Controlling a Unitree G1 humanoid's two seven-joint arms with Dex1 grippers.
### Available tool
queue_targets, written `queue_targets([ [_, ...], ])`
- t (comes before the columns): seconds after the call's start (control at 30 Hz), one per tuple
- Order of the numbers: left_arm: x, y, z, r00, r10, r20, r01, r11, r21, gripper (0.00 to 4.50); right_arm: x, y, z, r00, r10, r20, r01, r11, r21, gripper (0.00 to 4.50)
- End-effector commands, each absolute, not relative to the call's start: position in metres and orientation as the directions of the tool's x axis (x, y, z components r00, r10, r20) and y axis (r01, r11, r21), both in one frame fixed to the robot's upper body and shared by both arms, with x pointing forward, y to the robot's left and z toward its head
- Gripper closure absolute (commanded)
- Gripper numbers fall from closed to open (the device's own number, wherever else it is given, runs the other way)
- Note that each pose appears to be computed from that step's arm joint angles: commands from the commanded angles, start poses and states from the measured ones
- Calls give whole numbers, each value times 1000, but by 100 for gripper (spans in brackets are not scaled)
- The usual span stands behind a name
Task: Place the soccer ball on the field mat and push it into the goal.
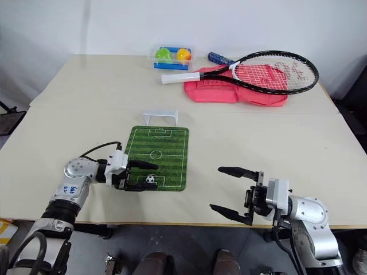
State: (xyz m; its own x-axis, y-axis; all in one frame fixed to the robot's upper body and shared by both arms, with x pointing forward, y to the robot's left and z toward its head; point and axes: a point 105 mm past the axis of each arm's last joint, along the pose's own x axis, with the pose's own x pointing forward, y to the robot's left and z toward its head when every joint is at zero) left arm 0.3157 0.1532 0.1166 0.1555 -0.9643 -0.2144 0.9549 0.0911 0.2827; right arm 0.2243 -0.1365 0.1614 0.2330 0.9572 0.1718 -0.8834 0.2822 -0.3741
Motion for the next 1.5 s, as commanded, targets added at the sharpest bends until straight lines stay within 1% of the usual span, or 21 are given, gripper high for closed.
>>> queue_targets([
  [0.03, 295, 162, 141, 93, -979, -181, 944, 29, 330, 114, 221, -129, 171, 205, 961, 183, -879, 263, -397, 0],
  [0.07, 287, 166, 145, 79, -979, -186, 947, 16, 319, 114, 221, -130, 170, 204, 962, 179, -883, 260, -390, 0],
  [0.2, 266, 185, 162, 126, -974, -187, 946, 61, 319, 114, 221, -131, 168, 197, 967, 163, -894, 246, -375, 0],
  [0.27, 262, 195, 173, 192, -970, -146, 941, 140, 310, 114, 224, -130, 168, 196, 966, 166, -893, 246, -376, 0],
  [0.3, 259, 205, 177, 249, -961, -120, 930, 202, 306, 114, 226, -129, 169, 200, 964, 176, -889, 254, -380, 0],
  [0.37, 251, 221, 177, 323, -941, -102, 919, 286, 273, 114, 231, -130, 172, 207, 959, 191, -882, 268, -389, 0],
  [0.47, 233, 235, 155, 357, -923, -145, 924, 326, 198, 169, 237, -134, 176, 235, 945, 229, -868, 310, -387, 0],
  [0.57, 218, 243, 126, 375, -908, -190, 926, 357, 123, 259, 240, -135, 177, 245, 940, 238, -858, 325, -399, 0],
  [0.67, 201, 245, 99, 379, -899, -221, 925, 373, 68, 357, 242, -136, 183, 242, 941, 236, -849, 323, -419, 0],
  [0.77, 195, 236, 94, 368, -910, -192, 929, 367, 45, 447, 240, -137, 187, 228, 946, 230, -852, 308, -423, 0],
  [0.83, 195, 228, 97, 355, -920, -167, 935, 352, 47, 447, 237, -137, 186, 214, 952, 218, -860, 289, -420, 0],
  [0.9, 200, 216, 100, 340, -931, -132, 940, 336, 57, 447, 233, -138, 185, 206, 956, 209, -867, 278, -414, 0],
  [1.03, 219, 193, 105, 326, -940, -98, 944, 319, 86, 447, 234, -137, 185, 214, 953, 213, -870, 285, -402, 0],
  [1.17, 238, 175, 102, 286, -953, -102, 958, 282, 51, 447, 233, -134, 181, 204, 962, 180, -888, 260, -380, 0],
  [1.27, 252, 167, 102, 269, -958, -96, 963, 266, 39, 447, 230, -138, 178, 220, 961, 167, -886, 269, -379, 0],
  [1.5, 275, 166, 93, 269, -952, -143, 963, 265, 49, 447, 224, -145, 171, 259, 952, 165, -872, 304, -383, 0],
])
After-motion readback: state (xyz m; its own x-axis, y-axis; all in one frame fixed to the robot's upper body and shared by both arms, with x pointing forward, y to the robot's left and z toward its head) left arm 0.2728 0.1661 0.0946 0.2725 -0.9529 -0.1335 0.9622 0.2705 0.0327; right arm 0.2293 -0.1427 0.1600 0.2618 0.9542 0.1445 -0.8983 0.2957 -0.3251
